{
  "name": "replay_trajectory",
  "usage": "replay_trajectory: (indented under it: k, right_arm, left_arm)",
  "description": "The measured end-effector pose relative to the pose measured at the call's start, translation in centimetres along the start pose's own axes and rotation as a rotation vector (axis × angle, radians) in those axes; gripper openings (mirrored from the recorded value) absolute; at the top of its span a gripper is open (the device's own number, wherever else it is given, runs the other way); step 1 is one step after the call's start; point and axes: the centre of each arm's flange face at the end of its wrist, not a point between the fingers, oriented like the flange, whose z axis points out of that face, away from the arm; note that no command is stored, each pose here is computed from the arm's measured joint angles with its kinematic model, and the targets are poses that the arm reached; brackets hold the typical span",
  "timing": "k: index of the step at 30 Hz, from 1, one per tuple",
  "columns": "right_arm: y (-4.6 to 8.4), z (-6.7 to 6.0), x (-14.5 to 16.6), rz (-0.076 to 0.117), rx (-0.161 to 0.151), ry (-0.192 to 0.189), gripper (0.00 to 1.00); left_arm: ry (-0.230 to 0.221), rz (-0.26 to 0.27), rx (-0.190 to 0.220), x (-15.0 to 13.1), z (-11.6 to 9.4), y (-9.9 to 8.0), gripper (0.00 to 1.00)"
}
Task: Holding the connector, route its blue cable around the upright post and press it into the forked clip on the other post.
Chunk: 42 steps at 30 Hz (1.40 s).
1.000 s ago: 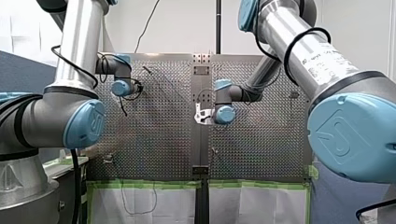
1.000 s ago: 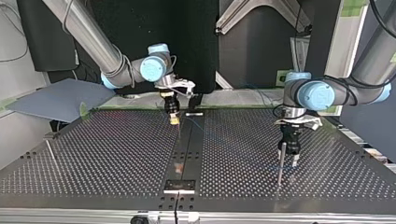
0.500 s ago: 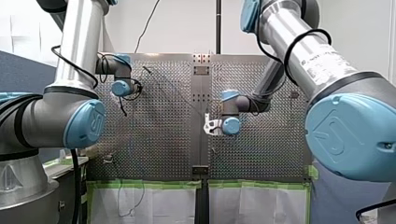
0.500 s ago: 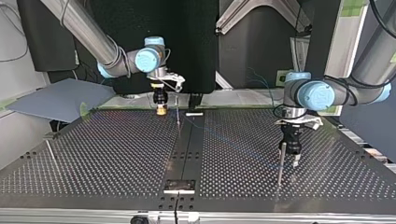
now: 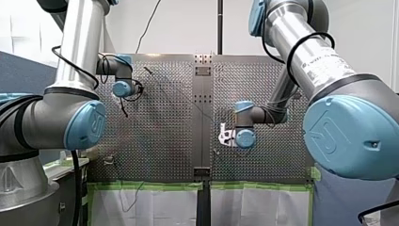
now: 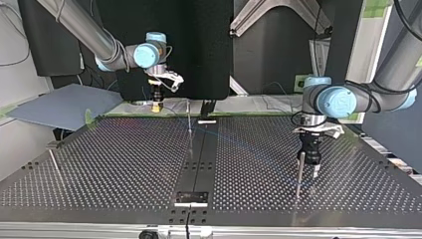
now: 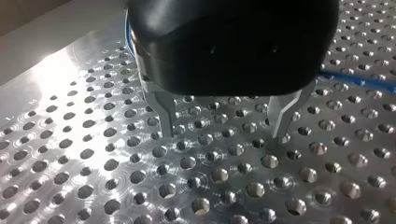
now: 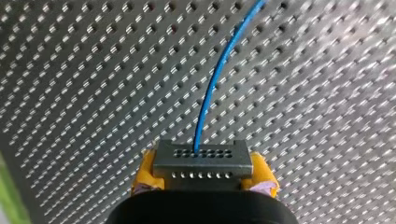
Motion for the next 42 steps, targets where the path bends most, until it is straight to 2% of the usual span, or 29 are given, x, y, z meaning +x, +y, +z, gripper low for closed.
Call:
replay_trajectory:
  k: [3,10,16,20,28,32,37,42]
  right_arm:
    - [0.9,-0.5,-1.7,0.010,-0.010,-0.015,0.00]
    - [2.8,-2.2,-7.2,0.049,-0.026,-0.075,0.00]
    - [3.7,-4.6,-12.0,0.072,-0.005,-0.135,0.00]
    - [4.3,-6.5,-15.2,0.069,0.013,-0.178,0.00]
    - [5.5,-10.5,-20.7,0.035,0.038,-0.258,0.00]
    - [5.8,-10.6,-21.6,0.029,0.044,-0.263,0.00]
    - [5.9,-9.2,-20.9,0.016,0.042,-0.239,0.00]
    - [5.9,-8.0,-19.0,0.019,0.043,-0.202,0.00]
  left_arm:
    - [0.000,0.000,0.000,0.0,0.0,0.0,0.98]
    - [0.002,0.001,0.003,0.1,0.0,-0.1,0.98]
    - [0.003,0.001,0.003,0.1,0.0,-0.2,0.98]
    - [0.003,0.001,0.003,0.1,0.0,-0.2,0.98]
    - [0.003,0.001,0.002,0.1,0.0,-0.2,0.98]
    - [0.002,0.001,0.003,0.1,0.0,-0.2,0.98]
    - [0.002,0.001,0.002,0.1,0.0,-0.2,0.98]
    - [0.001,0.001,0.002,0.1,0.0,-0.2,0.98]
